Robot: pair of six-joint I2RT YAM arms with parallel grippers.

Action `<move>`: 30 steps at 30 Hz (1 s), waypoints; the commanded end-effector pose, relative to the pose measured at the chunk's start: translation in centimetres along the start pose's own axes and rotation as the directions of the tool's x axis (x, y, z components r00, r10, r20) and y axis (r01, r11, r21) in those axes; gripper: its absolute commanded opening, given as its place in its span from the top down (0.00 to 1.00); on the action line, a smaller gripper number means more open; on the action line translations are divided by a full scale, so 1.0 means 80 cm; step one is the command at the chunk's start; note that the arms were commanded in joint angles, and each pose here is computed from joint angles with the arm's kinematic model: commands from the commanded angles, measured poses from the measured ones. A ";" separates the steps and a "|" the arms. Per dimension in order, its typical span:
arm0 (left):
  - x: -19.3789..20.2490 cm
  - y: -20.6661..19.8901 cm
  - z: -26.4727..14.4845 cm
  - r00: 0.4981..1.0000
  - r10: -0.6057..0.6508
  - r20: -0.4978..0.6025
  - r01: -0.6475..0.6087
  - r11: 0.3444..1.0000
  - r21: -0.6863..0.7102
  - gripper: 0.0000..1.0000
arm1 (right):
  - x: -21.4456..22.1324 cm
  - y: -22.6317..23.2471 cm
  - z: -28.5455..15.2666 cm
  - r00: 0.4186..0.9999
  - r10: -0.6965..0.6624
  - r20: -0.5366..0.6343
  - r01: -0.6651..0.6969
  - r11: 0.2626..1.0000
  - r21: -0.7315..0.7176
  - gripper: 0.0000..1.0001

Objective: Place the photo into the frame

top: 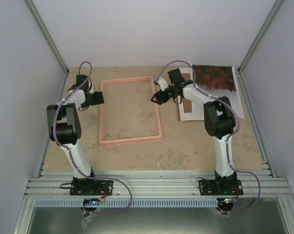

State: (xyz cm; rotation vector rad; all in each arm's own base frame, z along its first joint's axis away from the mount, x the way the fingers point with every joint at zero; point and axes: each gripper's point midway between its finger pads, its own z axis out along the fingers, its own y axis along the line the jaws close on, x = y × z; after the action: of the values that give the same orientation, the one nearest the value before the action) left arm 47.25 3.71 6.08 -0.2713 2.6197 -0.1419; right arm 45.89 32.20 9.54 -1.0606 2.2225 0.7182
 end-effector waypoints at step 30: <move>0.162 -0.062 -0.005 0.959 0.147 -0.240 -0.101 0.976 0.194 0.45 | 0.177 0.044 -0.017 0.894 0.383 -0.233 -0.410 0.909 -0.076 0.46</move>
State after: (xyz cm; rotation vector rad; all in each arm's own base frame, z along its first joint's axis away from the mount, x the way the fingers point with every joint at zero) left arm 40.34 -2.70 2.43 -0.0397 2.7342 -0.3081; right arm 38.65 27.70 3.06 -0.7820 2.5285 0.9808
